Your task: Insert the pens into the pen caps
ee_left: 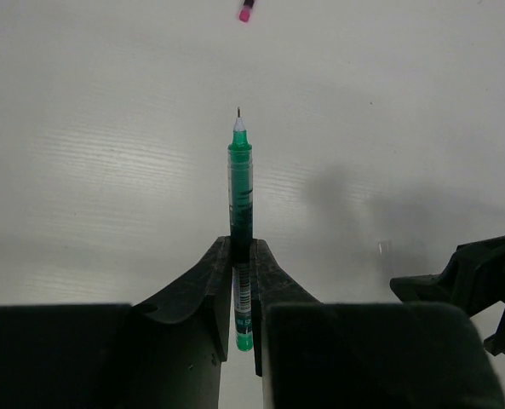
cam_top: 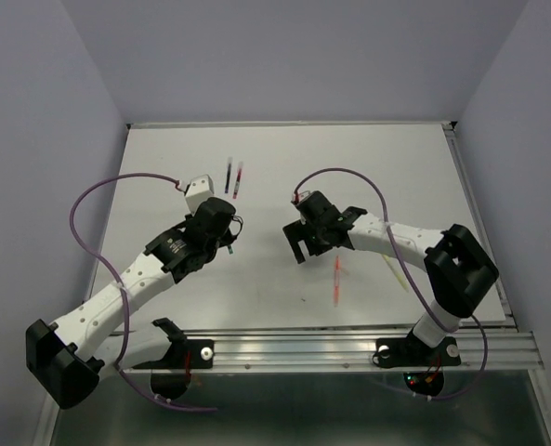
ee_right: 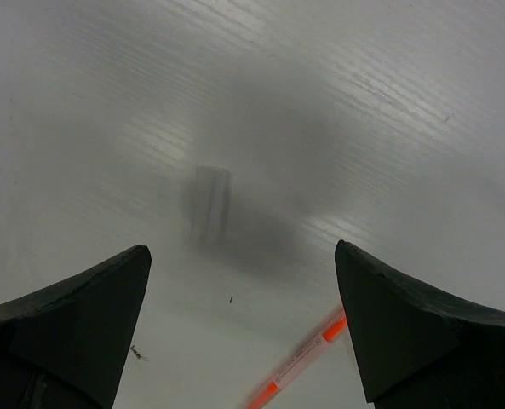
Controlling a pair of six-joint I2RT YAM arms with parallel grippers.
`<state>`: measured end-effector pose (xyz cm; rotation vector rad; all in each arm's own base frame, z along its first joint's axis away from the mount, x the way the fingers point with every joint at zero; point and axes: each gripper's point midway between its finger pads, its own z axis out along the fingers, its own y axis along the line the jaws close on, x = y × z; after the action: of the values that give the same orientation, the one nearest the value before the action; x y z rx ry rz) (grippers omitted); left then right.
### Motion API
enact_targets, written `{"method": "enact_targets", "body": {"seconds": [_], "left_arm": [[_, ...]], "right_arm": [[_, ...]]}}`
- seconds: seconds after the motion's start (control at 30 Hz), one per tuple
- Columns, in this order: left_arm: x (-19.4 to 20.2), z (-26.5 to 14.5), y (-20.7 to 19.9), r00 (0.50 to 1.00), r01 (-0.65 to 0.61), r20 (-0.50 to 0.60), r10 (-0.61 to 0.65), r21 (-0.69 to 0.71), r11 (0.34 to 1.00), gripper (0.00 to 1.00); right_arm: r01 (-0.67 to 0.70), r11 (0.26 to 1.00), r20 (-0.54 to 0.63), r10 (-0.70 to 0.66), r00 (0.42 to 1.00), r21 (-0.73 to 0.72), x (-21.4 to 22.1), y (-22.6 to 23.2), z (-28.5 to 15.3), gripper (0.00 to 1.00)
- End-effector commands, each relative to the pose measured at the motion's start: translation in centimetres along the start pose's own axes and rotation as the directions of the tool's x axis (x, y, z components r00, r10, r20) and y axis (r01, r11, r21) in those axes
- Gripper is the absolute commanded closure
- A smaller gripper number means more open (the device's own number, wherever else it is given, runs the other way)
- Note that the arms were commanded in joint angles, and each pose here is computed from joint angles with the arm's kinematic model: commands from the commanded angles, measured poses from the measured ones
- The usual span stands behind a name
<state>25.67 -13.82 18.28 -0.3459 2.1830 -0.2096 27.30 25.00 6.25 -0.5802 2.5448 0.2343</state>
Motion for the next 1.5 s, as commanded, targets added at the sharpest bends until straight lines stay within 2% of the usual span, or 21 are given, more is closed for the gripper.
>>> {"method": "enact_targets", "body": {"seconds": [0.0, 0.03, 0.3, 0.33, 0.5, 0.6, 0.63, 0.77, 1.03, 1.17, 1.2, 1.27, 1.33, 1.37, 1.43, 1.47], "left_arm": [[-1.0, -0.2, 0.7, 0.999, -0.023, 0.034, 0.025, -0.035, 0.999, 1.00], [-1.3, -0.2, 0.6, 0.999, -0.032, 0.038, 0.034, -0.029, 0.999, 1.00], [-1.5, 0.1, 0.5, 0.997, -0.061, 0.040, 0.063, -0.039, 0.997, 1.00], [-1.4, 0.2, 0.4, 0.997, -0.065, 0.037, 0.067, -0.038, 0.997, 1.00], [-1.3, 0.4, 0.3, 0.997, -0.073, 0.033, 0.074, -0.033, 0.997, 1.00], [-1.2, 0.4, 0.2, 0.996, -0.078, 0.030, 0.078, -0.025, 0.997, 1.00], [-1.2, 0.4, 0.1, 0.997, -0.077, 0.030, 0.078, -0.023, 0.997, 1.00], [-1.3, 0.4, 0.2, 0.996, -0.076, 0.035, 0.077, -0.023, 0.997, 1.00], [-0.8, 0.4, 0.3, 0.997, -0.073, 0.030, 0.073, -0.009, 0.997, 1.00], [-1.0, 0.1, 0.2, 0.997, -0.068, 0.037, 0.068, 0.005, 0.998, 1.00], [-1.0, 0.1, 0.1, 0.997, -0.070, 0.036, 0.070, 0.010, 0.997, 1.00], [-0.9, 0.0, -0.3, 0.996, -0.086, 0.034, 0.085, 0.035, 0.996, 1.00], [-0.6, 0.0, -1.4, 0.995, -0.101, 0.019, 0.099, 0.100, 0.990, 1.00], [-0.5, -0.1, -1.7, 0.994, -0.107, 0.017, 0.106, 0.118, 0.987, 1.00], [-0.3, -0.4, -3.1, 0.992, -0.128, 0.009, 0.129, 0.196, 0.972, 1.00], [-0.2, -0.5, -3.5, 0.991, -0.134, 0.007, 0.136, 0.224, 0.965, 1.00]], "right_arm": [[0.069, 0.998, 0.042, -0.070, 0.997, 0.006, -2.3, 1.4, 0.0, 0.06], [0.067, 0.998, 0.037, -0.067, 0.997, 0.006, -2.4, 1.5, 0.5, 0.12], [0.077, 0.997, -0.015, -0.077, 0.997, 0.016, -1.1, 2.5, 2.4, 0.29], [0.077, 0.997, -0.020, -0.076, 0.997, 0.021, -1.0, 2.4, 2.6, 0.35], [0.089, 0.995, -0.043, -0.087, 0.995, 0.041, -0.4, 2.5, 4.0, 0.42], [0.089, 0.995, -0.037, -0.088, 0.995, 0.040, -0.5, 2.6, 4.3, 0.52], [0.085, 0.996, -0.038, -0.083, 0.996, 0.039, -0.5, 2.6, 4.4, 0.52], [0.064, 0.998, -0.047, -0.063, 0.997, 0.015, -0.2, 3.1, 4.3, 0.64], [0.045, 0.999, -0.068, -0.044, 0.997, 0.008, 0.2, 3.4, 5.1, 0.75], [0.047, 0.999, -0.078, -0.047, 0.996, 0.005, 0.2, 3.6, 5.5, 0.85], [0.048, 0.999, -0.068, -0.047, 0.997, 0.008, -0.3, 3.6, 5.6, 0.87], [0.040, 0.999, -0.030, -0.039, 0.999, 0.032, -1.6, 3.5, 5.2, 0.99], [0.032, 0.999, 0.027, -0.033, 0.999, 0.036, -3.8, 3.7, 4.5, 0.99], [0.022, 1.000, 0.088, -0.023, 0.996, 0.019, -6.3, 4.4, 3.6, 0.99], [-0.042, 0.999, 0.168, 0.043, 0.985, -0.009, -9.7, 3.8, 2.2, 0.99], [-0.066, 0.995, 0.228, 0.080, 0.970, -0.069, -12.2, 4.4, 1.1, 0.99]]}}
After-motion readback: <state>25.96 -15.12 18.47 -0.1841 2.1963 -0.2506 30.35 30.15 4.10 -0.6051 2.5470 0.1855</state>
